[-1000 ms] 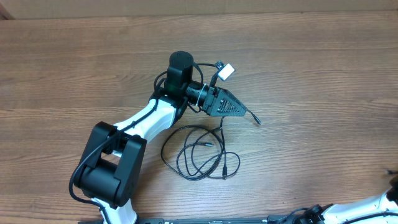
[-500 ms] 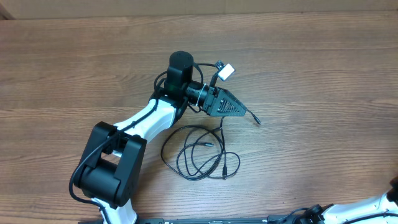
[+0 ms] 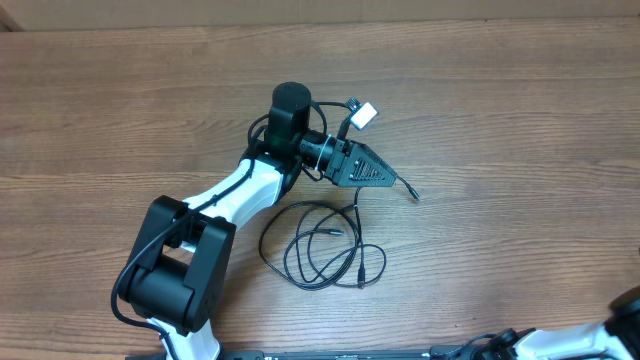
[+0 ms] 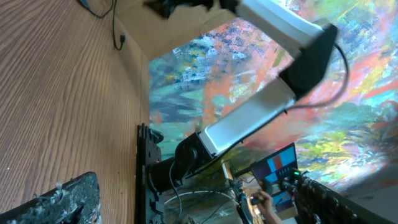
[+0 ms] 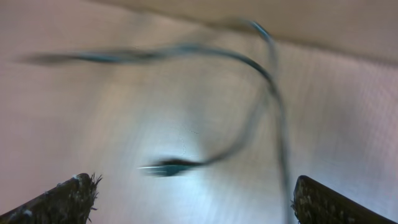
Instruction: Untangle cables
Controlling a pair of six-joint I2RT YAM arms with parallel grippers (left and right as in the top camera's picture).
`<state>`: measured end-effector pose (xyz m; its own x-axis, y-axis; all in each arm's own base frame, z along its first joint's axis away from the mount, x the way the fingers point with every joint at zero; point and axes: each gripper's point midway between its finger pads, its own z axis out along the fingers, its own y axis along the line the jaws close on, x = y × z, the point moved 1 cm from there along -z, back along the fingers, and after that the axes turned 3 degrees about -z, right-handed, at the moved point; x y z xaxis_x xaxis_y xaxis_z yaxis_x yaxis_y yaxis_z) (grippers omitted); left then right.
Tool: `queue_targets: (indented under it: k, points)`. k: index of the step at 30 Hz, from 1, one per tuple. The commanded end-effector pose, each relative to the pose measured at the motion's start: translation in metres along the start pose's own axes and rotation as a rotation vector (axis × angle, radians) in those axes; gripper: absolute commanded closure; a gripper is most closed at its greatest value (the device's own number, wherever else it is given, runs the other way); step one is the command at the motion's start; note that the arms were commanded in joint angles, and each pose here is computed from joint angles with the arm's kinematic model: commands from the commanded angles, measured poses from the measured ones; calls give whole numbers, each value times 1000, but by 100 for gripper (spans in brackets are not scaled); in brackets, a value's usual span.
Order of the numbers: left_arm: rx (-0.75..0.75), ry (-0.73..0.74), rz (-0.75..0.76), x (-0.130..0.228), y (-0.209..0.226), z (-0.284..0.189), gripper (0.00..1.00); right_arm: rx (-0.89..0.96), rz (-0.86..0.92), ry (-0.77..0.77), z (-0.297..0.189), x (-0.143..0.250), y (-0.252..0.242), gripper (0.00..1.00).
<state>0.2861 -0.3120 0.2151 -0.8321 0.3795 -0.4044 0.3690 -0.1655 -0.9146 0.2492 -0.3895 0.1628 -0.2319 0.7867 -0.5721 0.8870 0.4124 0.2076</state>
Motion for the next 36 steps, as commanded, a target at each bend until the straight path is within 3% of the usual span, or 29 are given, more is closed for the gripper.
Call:
queue_targets:
  k: [1, 6, 12, 17, 27, 36]
  points:
    - [10, 11, 21, -1, 0, -1, 0, -364, -76, -132, -82, -31, 84, 0]
    - [9, 10, 21, -1, 0, -1, 0, -707, -261, -252, -184, -20, 175, 0]
    - [10, 11, 21, -1, 0, -1, 0, -884, -439, -350, -282, 27, 242, 0]
    - [10, 11, 21, -1, 0, -1, 1, -1015, -519, -326, -336, 76, 268, 0]
    - [9, 10, 21, -1, 0, -1, 1, -969, -565, 10, -337, 160, 239, 0]
    - [-37, -53, 53, -13, 6, -5, 1, -871, -550, 192, -331, 195, 206, 0]
